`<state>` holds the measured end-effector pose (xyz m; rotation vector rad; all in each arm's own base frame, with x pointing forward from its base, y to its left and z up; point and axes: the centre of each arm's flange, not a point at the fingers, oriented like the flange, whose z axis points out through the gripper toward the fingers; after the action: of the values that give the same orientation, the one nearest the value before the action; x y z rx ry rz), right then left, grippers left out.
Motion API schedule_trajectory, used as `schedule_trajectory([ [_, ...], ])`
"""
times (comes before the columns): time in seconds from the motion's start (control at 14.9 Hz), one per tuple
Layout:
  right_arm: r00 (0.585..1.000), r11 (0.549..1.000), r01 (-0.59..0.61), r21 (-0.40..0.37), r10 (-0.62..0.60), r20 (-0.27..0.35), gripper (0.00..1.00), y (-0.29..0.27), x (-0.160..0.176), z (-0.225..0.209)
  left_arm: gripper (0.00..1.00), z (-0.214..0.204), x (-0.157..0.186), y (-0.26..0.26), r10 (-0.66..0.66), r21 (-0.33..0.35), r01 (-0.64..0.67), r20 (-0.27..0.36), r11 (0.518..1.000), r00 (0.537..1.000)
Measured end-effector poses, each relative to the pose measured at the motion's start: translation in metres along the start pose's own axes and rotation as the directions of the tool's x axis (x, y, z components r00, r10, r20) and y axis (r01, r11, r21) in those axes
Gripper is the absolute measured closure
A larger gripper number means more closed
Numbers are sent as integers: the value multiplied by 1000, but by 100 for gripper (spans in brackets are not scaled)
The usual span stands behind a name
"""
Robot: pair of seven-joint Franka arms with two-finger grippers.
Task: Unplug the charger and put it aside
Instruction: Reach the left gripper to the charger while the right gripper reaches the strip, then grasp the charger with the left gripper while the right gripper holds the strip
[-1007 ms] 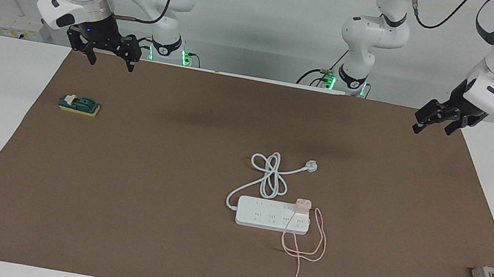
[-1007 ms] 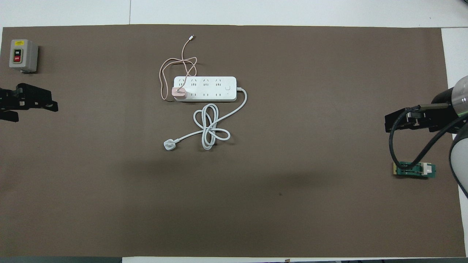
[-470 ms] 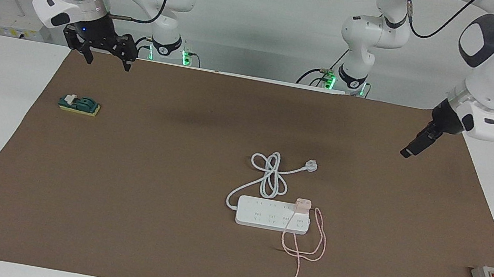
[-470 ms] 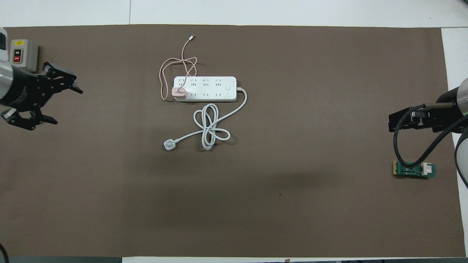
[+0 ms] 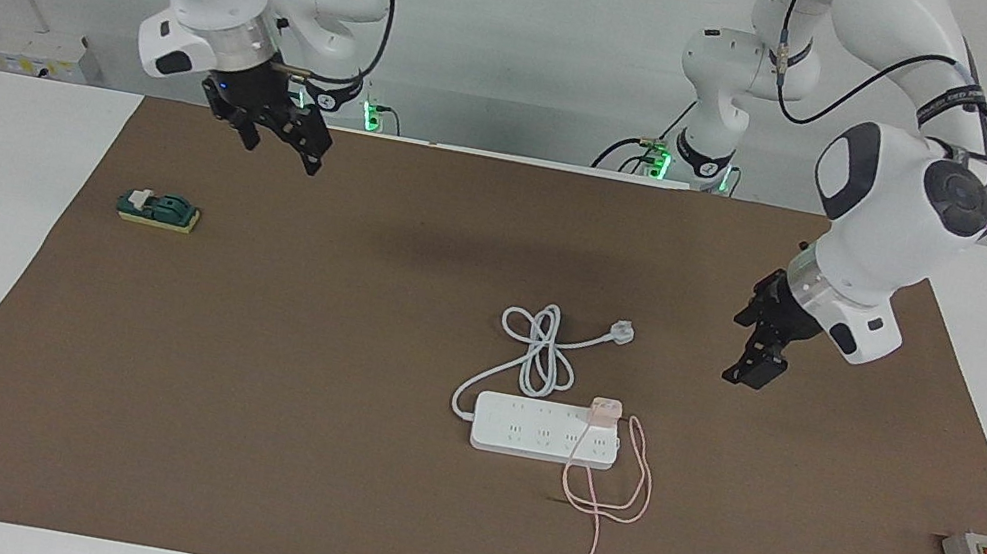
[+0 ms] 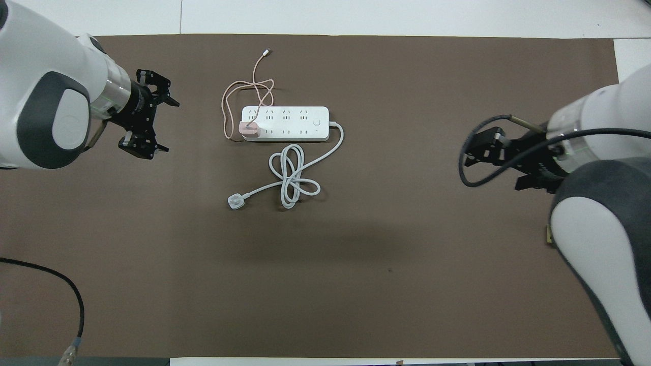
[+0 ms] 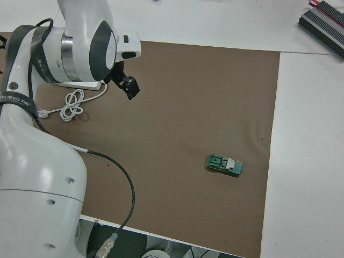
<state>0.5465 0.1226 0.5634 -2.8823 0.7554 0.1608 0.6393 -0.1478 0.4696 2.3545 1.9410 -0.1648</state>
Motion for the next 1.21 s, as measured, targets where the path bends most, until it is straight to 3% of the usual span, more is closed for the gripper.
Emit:
schedule_trajectory([
  [0.13,982,980,-184,79,180,59,0,-40,1,39,0,25,-13,17,-82,11,82,-21,997,996],
  [0.27,922,914,-379,142,360,142,0,-81,1,80,0,56,-33,34,-142,-4,142,-49,990,989],
  [0.4,828,818,-549,172,505,244,0,-113,1,115,0,83,-48,46,-166,-23,165,-51,986,985],
  [0.54,712,712,-686,147,617,335,0,-135,12,141,0,103,-58,52,-168,-35,166,-47,985,985],
  [0.67,606,623,-776,97,695,386,0,-157,31,168,0,111,-64,55,-175,-58,173,-40,983,984],
  [0.81,529,561,-825,63,730,432,0,-177,44,204,0,119,-71,58,-174,-102,170,-28,980,984],
  [0.94,501,536,-842,57,739,451,0,-194,48,241,0,134,-79,53,-160,-109,155,-35,982,987],
  [1.21,486,529,-847,49,734,474,0,-218,69,279,0,140,-83,50,-153,-102,147,-45,984,987],
])
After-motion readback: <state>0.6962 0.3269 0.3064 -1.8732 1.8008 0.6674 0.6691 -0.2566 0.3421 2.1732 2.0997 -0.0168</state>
